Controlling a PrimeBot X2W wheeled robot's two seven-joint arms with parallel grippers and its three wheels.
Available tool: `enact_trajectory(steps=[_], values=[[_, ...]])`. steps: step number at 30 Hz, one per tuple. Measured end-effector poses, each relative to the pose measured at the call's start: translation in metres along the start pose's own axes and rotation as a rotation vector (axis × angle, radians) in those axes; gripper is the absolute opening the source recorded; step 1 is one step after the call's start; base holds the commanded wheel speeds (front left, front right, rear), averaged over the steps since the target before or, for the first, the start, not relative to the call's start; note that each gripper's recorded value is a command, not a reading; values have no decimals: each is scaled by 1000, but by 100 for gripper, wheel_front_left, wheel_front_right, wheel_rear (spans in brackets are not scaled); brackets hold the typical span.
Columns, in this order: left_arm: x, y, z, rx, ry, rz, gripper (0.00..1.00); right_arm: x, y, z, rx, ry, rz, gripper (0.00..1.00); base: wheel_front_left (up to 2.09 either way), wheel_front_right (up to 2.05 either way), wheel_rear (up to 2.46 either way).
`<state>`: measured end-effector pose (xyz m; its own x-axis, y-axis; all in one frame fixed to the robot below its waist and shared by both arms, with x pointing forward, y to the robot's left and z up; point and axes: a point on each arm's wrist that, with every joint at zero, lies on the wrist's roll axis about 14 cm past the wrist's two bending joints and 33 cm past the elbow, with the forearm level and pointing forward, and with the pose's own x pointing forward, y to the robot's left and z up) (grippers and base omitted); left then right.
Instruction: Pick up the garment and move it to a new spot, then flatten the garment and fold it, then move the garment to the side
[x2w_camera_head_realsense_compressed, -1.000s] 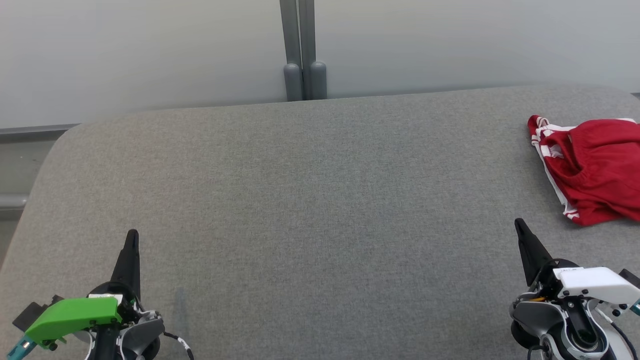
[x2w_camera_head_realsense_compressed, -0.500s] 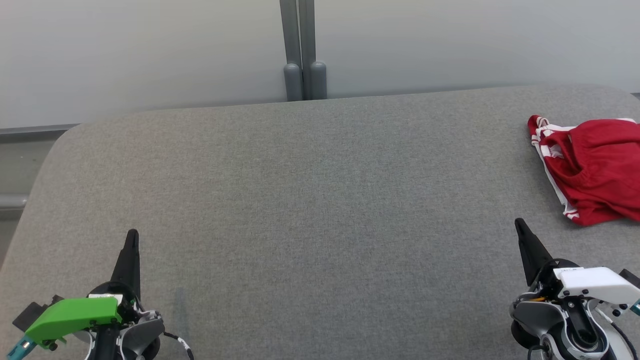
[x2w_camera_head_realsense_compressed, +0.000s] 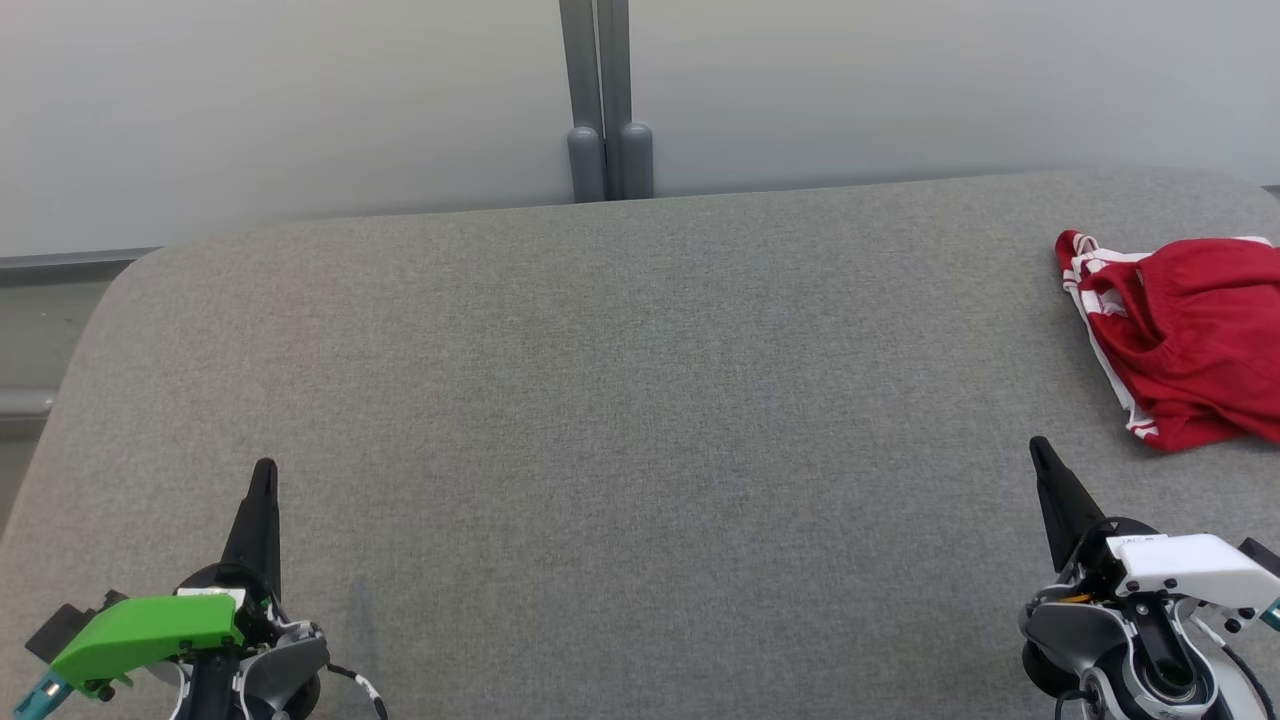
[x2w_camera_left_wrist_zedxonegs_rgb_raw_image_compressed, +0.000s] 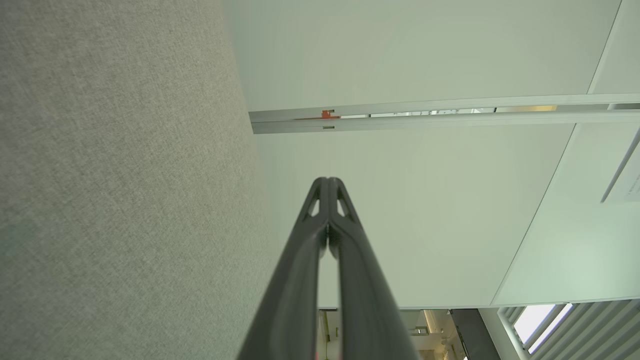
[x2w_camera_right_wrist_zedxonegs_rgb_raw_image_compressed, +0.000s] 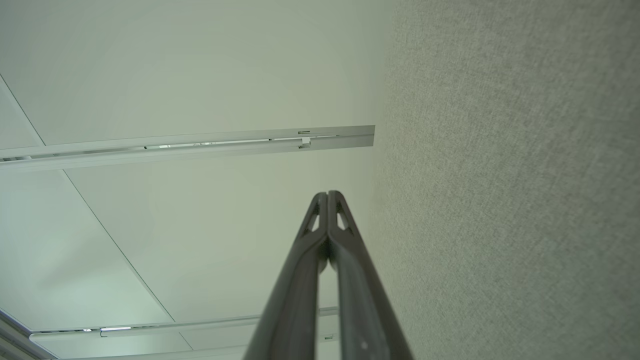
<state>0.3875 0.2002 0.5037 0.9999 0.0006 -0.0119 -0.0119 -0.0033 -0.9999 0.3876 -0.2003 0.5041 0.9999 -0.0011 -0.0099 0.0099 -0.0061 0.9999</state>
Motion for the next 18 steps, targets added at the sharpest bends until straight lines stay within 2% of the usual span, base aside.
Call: enact_trajectory(steps=[18], values=[[0,0,0,0,0,0,0,0,0,0,0,0,0,0,0,0,0]])
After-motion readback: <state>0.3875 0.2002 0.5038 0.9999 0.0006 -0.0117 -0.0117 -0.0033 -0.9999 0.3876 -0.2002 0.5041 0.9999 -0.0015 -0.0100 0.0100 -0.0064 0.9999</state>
